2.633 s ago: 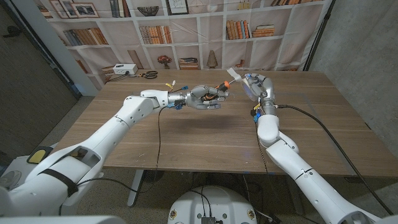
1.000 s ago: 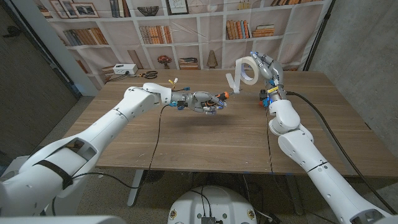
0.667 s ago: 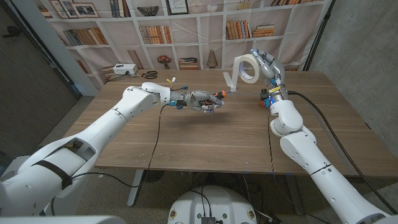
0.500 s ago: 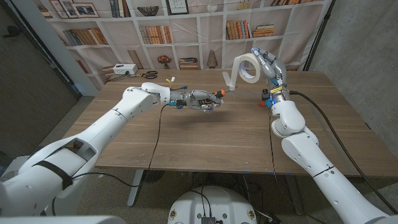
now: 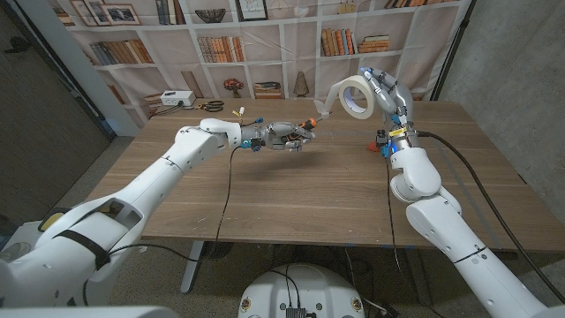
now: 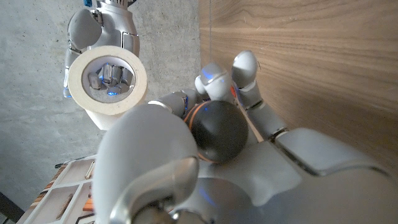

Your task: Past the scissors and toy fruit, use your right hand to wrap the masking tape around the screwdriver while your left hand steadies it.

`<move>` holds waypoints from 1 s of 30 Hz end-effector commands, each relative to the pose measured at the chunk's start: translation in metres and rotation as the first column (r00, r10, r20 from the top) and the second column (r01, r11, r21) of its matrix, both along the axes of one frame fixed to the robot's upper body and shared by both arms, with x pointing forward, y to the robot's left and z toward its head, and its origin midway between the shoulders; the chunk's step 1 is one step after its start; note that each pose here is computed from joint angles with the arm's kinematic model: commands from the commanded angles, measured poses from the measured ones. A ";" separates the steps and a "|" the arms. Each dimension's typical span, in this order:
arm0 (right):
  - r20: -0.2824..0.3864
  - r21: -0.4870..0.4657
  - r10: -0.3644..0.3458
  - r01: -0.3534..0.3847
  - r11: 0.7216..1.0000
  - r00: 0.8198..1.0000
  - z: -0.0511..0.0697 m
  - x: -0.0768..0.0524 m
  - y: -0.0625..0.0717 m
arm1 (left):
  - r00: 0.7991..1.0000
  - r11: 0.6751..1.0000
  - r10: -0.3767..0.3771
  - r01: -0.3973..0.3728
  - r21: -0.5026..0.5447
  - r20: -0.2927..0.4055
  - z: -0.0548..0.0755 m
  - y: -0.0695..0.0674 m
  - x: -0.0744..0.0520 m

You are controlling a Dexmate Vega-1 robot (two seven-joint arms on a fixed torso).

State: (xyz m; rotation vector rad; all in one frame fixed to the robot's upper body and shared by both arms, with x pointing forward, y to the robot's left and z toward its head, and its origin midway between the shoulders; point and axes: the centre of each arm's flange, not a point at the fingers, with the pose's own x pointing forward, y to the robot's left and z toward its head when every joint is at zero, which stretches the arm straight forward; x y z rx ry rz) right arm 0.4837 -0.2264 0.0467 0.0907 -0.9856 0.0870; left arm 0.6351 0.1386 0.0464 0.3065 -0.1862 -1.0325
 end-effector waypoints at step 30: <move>-0.129 0.006 -0.101 0.103 0.995 0.986 -0.074 -0.009 -0.034 | 0.999 0.995 -0.035 0.038 -0.093 0.029 0.021 -0.010 -0.021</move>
